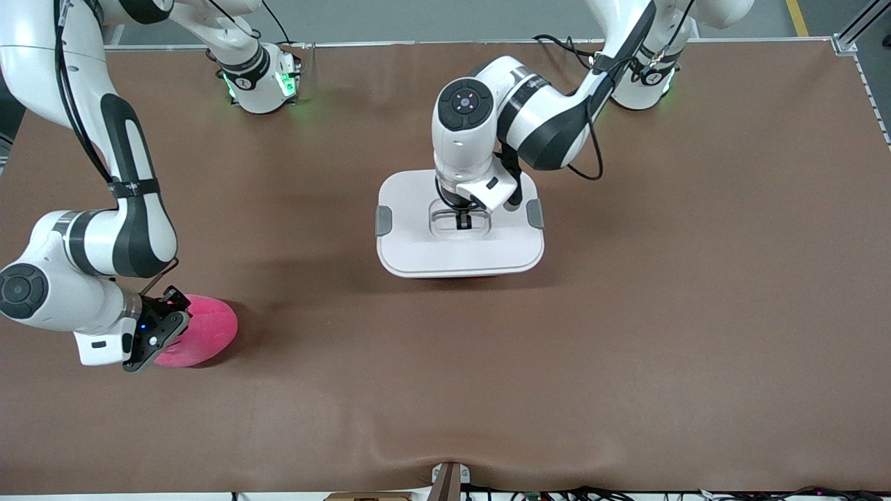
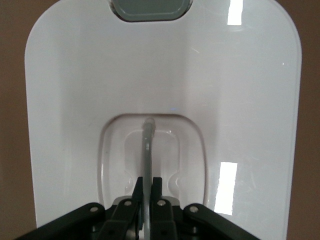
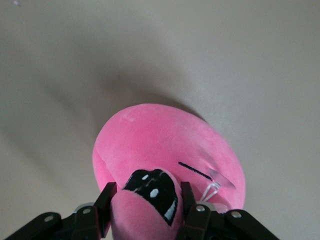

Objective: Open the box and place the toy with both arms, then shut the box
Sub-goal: 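Lift the white lid off the box with the left gripper and set it aside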

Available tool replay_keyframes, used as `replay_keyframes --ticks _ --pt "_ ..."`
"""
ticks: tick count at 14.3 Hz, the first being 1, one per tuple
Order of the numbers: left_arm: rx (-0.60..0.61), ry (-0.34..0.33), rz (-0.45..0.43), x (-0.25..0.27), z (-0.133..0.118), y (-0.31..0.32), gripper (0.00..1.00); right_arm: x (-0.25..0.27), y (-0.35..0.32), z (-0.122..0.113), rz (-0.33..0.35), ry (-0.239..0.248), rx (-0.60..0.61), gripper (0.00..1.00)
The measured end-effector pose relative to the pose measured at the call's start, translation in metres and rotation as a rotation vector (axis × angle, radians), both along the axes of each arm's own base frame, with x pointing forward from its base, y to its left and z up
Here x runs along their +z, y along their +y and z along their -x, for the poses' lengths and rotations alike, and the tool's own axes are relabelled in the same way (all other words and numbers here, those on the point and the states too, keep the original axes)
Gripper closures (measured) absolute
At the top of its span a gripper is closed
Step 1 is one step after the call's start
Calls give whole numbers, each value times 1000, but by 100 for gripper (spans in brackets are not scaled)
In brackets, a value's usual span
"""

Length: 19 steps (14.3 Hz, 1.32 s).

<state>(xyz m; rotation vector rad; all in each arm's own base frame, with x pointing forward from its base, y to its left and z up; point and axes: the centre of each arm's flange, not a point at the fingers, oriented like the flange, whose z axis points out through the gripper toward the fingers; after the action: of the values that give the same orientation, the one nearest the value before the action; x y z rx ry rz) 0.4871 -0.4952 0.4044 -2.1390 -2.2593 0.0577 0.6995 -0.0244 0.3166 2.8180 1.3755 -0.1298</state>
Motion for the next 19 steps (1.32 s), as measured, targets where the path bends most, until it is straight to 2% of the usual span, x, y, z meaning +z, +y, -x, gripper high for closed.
replay_keyframes --ticks 4,8,11,13,16,19 --pt "-13 32 -28 22 -18 37 93 -2 1 5 -1 52 1 79" --pt "-9 25 -18 57 -40 82 93 3 5 4 -2 48 9 81" --pt "-10 11 -6 79 -56 115 93 23 20 -2 -3 13 47 85" --pt "-29 23 -10 90 -70 150 93 44 50 -4 25 -1 185 85" --pt "-38 13 0 106 -88 202 93 75 124 2 98 -12 476 85" --pt "-54 3 8 117 -100 240 93 94 186 18 121 -15 612 85"
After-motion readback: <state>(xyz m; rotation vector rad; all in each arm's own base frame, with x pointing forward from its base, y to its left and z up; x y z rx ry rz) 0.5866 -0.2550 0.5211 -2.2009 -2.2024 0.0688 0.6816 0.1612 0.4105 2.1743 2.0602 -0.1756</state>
